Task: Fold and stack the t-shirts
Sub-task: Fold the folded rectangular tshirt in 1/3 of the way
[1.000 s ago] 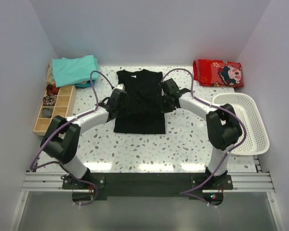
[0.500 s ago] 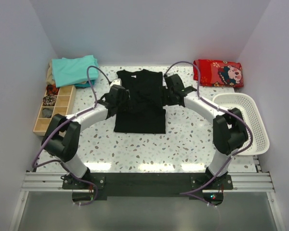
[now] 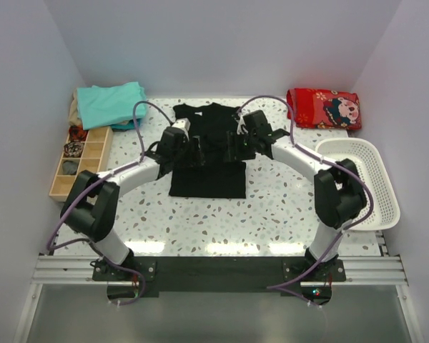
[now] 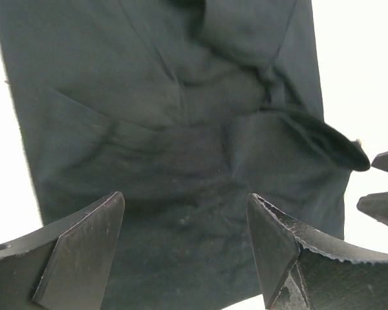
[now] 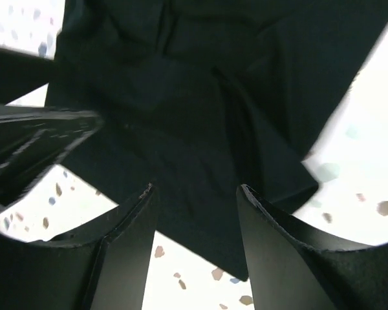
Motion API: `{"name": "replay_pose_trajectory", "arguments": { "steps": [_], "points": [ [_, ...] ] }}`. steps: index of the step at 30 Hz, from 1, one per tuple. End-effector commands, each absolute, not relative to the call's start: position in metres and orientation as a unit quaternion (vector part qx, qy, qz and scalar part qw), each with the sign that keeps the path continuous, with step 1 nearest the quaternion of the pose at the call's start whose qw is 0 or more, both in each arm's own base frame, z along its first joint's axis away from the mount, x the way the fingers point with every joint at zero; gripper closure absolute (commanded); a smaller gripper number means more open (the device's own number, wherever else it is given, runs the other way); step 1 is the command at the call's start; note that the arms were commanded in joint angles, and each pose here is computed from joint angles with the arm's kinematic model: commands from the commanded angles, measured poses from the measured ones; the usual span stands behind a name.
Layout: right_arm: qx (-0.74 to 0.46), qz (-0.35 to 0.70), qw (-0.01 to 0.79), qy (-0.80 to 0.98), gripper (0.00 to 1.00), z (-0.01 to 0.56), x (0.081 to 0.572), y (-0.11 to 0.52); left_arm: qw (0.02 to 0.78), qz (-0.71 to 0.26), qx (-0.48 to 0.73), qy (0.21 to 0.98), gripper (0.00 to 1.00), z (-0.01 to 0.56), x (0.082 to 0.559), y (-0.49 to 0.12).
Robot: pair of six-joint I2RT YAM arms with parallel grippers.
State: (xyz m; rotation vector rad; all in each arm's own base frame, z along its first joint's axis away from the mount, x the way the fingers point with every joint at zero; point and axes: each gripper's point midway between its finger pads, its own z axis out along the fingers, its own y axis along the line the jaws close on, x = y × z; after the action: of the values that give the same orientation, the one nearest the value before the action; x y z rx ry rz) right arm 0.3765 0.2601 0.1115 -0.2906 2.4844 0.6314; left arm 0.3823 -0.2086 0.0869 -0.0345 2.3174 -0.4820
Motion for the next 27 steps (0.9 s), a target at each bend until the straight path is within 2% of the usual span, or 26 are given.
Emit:
{"name": "replay_pose_trajectory", "arguments": {
  "steps": [1,7,15,27],
  "points": [
    [-0.118,0.292,0.238,0.919,0.45,0.108,0.359,0.282,0.361,-0.241,0.036,0.9,0.2,0.085,0.393,-0.237],
    [-0.119,0.268,0.219,0.931,0.45,0.086,0.361,0.277,0.338,-0.228,0.037,0.912,0.2,0.064,0.405,-0.24],
    [-0.102,0.166,0.246,0.949,0.45,0.045,0.402,0.253,0.384,-0.181,-0.004,0.905,0.2,0.061,0.436,-0.211],
    [-0.086,0.116,0.271,0.952,0.43,0.028,0.43,0.232,0.403,-0.042,-0.052,0.913,0.19,0.035,0.423,-0.139]
  ]
}}
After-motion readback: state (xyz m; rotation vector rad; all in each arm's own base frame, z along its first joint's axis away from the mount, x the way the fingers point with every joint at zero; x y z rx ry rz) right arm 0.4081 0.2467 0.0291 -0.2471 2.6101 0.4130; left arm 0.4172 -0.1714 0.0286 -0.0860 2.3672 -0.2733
